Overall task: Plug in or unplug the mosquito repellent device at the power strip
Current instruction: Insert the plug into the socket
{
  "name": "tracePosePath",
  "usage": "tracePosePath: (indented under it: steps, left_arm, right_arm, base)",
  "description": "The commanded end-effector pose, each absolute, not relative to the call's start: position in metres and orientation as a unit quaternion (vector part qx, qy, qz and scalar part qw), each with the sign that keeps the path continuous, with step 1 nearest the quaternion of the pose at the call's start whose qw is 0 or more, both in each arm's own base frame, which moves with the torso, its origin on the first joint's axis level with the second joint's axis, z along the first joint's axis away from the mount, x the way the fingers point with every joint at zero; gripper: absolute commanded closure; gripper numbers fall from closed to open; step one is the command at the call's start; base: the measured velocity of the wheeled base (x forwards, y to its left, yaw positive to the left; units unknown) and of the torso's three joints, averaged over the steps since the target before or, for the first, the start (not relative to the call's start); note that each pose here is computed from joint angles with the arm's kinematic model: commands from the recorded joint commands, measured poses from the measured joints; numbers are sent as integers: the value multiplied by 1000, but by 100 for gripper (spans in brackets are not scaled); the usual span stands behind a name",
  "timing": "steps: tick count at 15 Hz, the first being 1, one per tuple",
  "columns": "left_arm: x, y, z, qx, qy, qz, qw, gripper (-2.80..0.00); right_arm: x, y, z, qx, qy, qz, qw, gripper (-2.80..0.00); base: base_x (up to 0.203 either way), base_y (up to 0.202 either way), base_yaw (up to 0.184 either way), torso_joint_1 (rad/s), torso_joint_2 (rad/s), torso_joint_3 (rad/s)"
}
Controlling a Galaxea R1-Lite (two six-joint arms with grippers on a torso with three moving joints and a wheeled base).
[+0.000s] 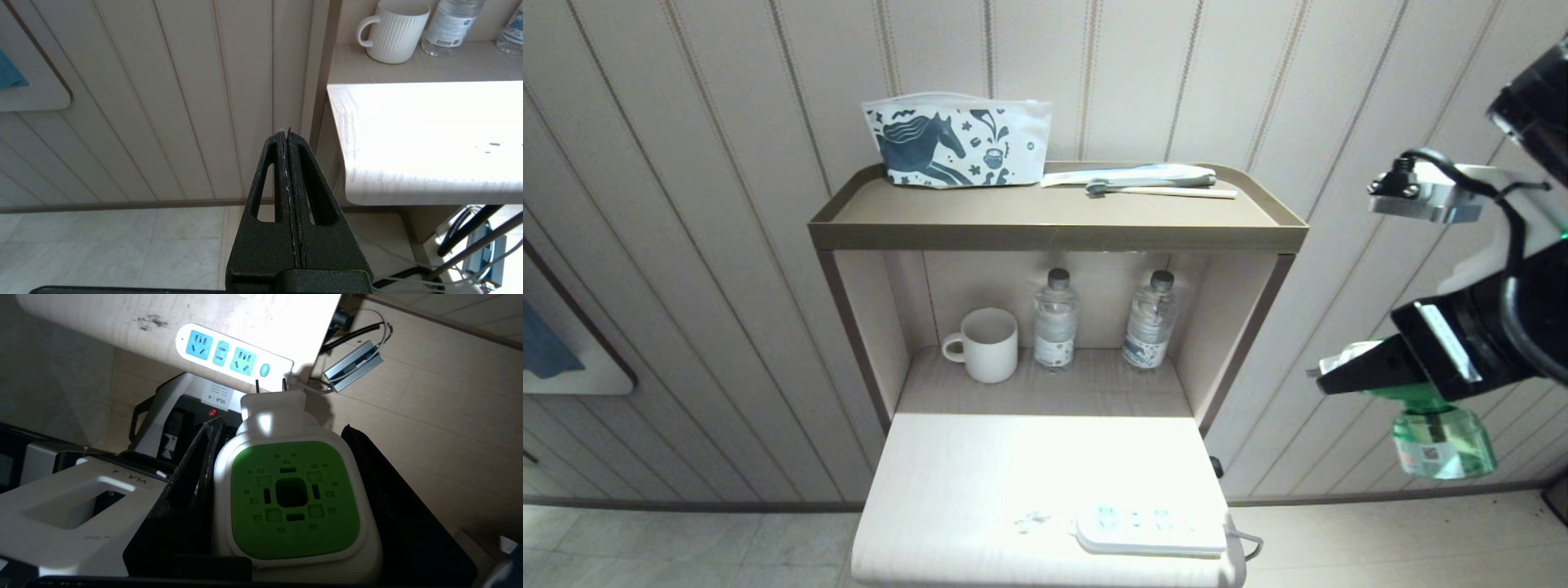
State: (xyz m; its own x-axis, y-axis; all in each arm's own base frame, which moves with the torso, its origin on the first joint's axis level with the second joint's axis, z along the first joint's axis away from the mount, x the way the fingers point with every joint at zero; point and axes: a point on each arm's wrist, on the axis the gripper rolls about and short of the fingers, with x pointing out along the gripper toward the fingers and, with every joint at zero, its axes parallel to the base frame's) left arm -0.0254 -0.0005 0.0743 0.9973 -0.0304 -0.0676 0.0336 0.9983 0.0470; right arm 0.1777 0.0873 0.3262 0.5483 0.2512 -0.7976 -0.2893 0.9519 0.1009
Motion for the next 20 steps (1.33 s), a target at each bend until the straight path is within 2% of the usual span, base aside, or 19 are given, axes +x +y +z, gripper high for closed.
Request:
tracePosePath:
  steps: [1,5,8,11,13,20]
  left_arm:
    - [-25,-1,74,24,33,-16,999,0]
    - [-25,-1,74,24,33,-16,999,0]
    - [-25,-1,74,24,33,-16,999,0]
    - [-25,-1,74,25,33,-16,999,0]
    - [-25,-1,74,25,34,-16,999,0]
    - [-25,-1,74,24,33,-16,999,0]
  right_arm:
    - [193,103,318,-48,464,142,873,0]
    - [222,131,307,-102,468,87,874,0]
    - [228,161,283,-85,535,83,836,0]
    - [236,177,270,-19,591,126,796,0]
    - [242,180,259,10,616,109,780,0]
    - [256,177,215,-13,708,41,705,0]
  base:
    - [0,0,0,0,0,0]
    - [0,0,0,0,0,0]
    - [0,0,0,0,0,0]
    - [0,0,0,0,0,0]
    - [0,0,0,0,0,0]
    - [0,0,0,0,0,0]
